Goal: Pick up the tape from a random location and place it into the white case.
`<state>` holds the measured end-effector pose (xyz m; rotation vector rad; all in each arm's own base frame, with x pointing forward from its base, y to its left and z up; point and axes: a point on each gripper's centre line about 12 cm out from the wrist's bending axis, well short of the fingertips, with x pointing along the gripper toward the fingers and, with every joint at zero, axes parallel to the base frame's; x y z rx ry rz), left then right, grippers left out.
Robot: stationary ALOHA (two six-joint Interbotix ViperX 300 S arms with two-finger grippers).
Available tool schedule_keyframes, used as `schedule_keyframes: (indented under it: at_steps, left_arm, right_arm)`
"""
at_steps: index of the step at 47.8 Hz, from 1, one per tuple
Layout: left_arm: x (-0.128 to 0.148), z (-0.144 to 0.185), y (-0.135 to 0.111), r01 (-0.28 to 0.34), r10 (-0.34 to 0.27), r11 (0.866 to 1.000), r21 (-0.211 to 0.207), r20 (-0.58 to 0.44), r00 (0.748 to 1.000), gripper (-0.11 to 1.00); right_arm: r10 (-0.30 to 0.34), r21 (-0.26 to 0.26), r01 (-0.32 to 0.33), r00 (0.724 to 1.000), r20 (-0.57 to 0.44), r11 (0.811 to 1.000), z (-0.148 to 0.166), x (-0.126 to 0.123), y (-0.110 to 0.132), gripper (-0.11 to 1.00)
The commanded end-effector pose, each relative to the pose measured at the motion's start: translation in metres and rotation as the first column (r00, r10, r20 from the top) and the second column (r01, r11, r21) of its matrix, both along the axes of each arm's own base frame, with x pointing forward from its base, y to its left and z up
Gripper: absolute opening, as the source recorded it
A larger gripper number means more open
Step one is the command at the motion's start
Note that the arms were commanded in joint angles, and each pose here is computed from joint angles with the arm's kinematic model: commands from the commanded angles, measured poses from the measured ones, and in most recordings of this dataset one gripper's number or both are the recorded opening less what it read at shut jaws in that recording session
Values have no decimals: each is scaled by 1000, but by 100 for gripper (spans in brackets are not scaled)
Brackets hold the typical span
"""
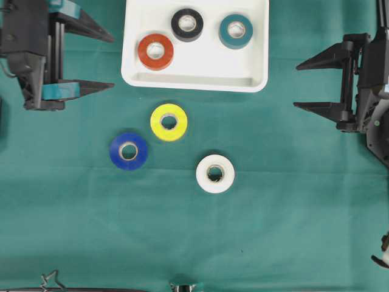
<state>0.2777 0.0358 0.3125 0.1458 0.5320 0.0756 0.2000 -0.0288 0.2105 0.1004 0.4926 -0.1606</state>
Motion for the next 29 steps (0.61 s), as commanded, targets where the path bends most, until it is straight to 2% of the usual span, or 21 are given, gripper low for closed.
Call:
schedule_keyframes:
  at_steps: [1,7,19,29]
  left_arm:
    - [-4,7,-1,-10,11,1000,-18,52,999,97]
    - [-6,-5,-3,-19,23,999,-47,79,997,97]
    - [-7,-20,-9,1,6,999,-48,135,991,97]
    - [-7,-19,-13,17,-9,999,-45,165,986,97]
  right_arm:
    - [3,-6,-3,999,32,1000,11,5,0,82]
    - [4,-8,-4,999,42,1000,12,5,0,82]
    - [6,-14,-4,996,86,1000,16,8,-1,82]
    - [3,-22,1,986,165,1000,26,13,-2,82]
